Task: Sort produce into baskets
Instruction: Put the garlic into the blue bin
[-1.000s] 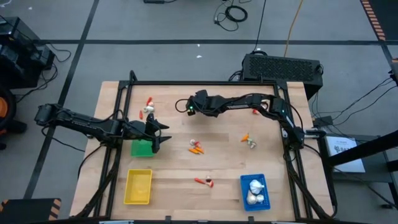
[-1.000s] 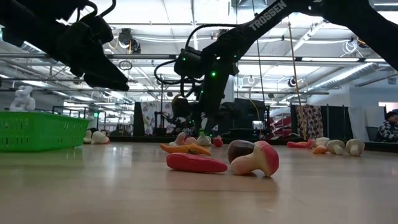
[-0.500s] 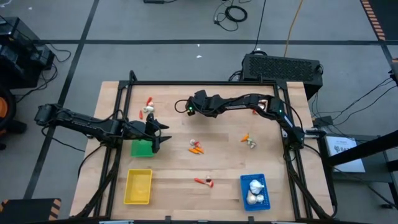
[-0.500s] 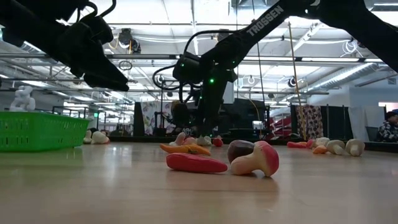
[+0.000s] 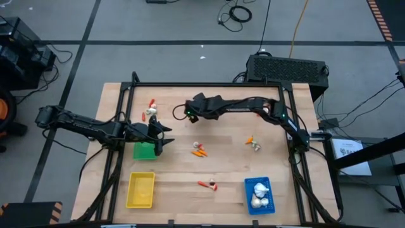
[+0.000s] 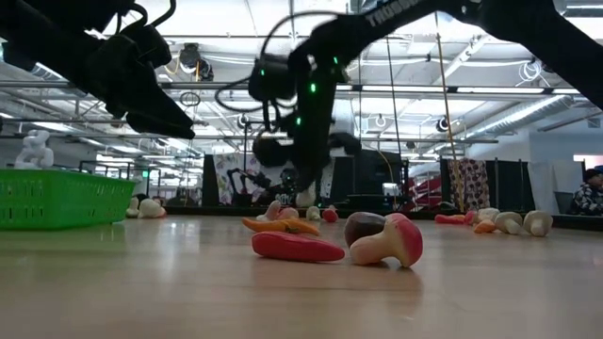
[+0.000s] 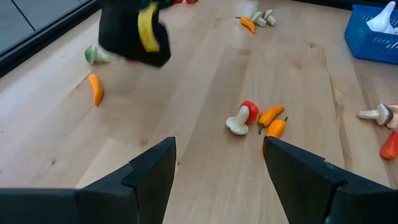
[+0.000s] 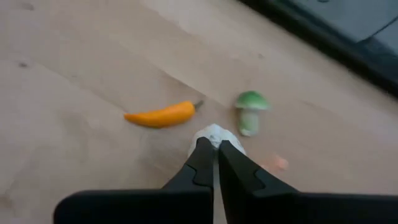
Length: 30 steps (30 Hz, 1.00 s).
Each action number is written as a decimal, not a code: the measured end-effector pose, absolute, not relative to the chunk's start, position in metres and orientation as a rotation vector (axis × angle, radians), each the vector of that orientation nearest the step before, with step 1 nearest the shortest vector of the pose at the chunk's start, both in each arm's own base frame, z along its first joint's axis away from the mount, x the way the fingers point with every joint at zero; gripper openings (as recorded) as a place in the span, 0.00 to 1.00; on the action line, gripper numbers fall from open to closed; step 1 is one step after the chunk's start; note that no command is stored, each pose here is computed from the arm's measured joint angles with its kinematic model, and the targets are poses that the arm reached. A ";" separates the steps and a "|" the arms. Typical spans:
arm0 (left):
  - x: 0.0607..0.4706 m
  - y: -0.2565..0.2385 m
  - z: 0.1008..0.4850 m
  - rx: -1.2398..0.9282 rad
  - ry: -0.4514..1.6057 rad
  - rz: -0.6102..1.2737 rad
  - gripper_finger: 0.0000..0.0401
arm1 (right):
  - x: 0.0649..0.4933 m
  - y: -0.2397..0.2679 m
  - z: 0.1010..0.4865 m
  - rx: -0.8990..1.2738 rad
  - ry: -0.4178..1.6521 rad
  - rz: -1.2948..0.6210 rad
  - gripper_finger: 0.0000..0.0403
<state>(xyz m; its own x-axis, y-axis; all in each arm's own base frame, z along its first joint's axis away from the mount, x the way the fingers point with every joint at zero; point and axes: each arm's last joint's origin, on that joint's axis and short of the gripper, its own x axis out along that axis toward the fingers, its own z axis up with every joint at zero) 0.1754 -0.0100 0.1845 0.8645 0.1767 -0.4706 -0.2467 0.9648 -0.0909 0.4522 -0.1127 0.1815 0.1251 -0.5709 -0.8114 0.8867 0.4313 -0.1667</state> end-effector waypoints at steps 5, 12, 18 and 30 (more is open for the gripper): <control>0.175 -0.010 0.184 -0.156 0.478 0.224 0.62 | 0.448 -0.092 0.220 0.376 1.085 -1.072 0.00; 0.175 -0.010 0.184 -0.157 0.479 0.221 0.62 | 0.433 -0.052 0.252 0.345 1.327 -0.967 0.00; 0.175 -0.010 0.184 -0.159 0.478 0.218 0.62 | 0.427 0.005 0.269 0.396 1.395 -0.782 0.00; 0.177 -0.012 0.181 -0.154 0.499 0.217 0.62 | 0.353 0.168 0.337 0.417 1.268 -0.498 0.00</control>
<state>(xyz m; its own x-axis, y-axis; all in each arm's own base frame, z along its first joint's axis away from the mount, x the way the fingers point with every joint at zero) 0.1767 -0.0116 0.1812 0.8560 0.1685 -0.4888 -0.2431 0.9655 -0.0928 0.3529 0.1685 0.3366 0.2190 -0.1232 -0.9679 0.5682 0.8226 0.0239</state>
